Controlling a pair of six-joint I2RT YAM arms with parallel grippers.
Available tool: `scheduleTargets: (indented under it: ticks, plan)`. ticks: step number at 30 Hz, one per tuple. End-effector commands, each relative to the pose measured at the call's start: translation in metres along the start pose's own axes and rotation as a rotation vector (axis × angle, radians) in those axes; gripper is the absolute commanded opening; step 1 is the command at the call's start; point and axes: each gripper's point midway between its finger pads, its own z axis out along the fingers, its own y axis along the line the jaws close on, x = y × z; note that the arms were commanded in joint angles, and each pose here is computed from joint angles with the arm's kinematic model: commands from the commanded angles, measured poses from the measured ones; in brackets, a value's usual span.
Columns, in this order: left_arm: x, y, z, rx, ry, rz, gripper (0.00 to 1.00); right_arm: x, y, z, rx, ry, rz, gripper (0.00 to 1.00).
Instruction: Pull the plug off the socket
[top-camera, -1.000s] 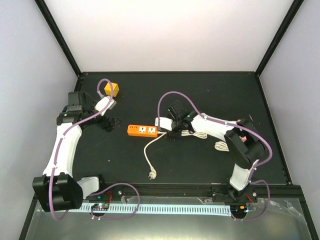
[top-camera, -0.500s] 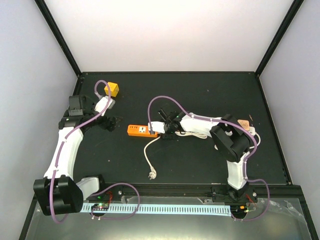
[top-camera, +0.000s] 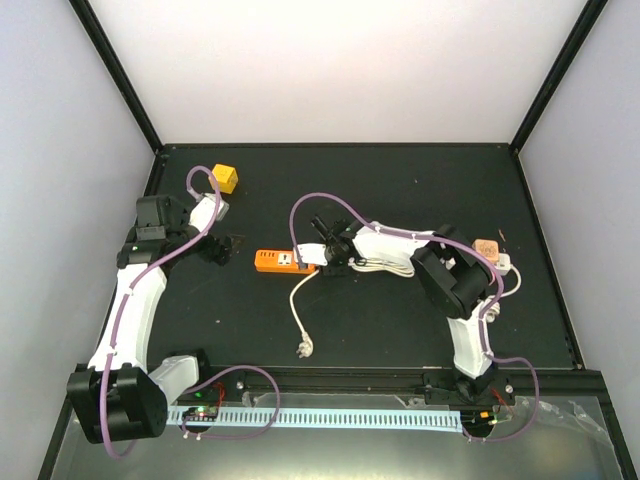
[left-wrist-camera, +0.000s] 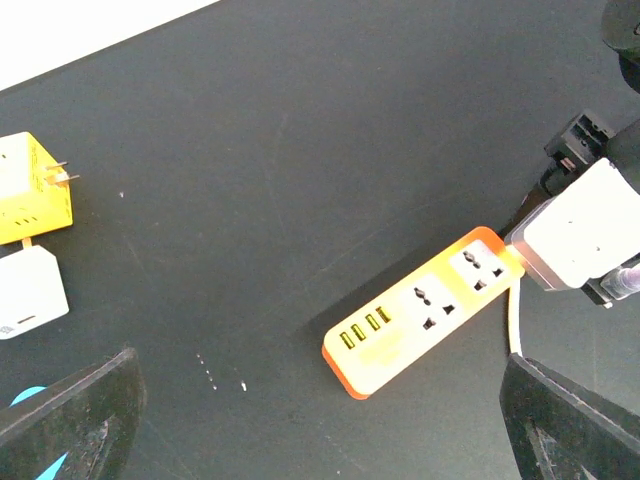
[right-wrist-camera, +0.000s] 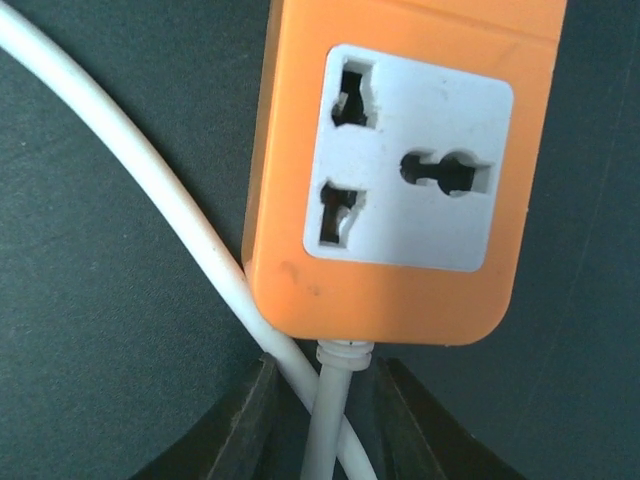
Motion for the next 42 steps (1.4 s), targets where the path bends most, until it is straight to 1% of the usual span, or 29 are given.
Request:
scheduleTargets:
  ticks: [1,8,17,28,35,42]
  plan:
    - [-0.007,0.003,-0.004,-0.025,-0.034,0.006,0.99,0.026,-0.003,0.013,-0.026,0.110,-0.005,0.27]
    - [-0.008,0.003,-0.003,-0.023,-0.035,0.006,0.99,0.063,-0.025,0.014,-0.037,0.193,0.046,0.17]
    - [-0.007,0.004,0.000,-0.013,-0.032,-0.003,0.99,0.116,-0.075,0.000,0.037,0.299,0.090,0.09]
    - [-0.006,0.004,0.000,-0.011,-0.031,-0.002,0.99,0.182,-0.150,-0.010,0.138,0.436,0.071,0.08]
    - [-0.005,0.005,0.002,-0.016,-0.024,-0.006,0.99,0.225,-0.189,-0.008,0.169,0.497,0.135,0.10]
    - [-0.005,0.005,0.003,-0.011,-0.023,-0.010,0.99,0.265,-0.218,-0.010,0.248,0.546,0.129,0.12]
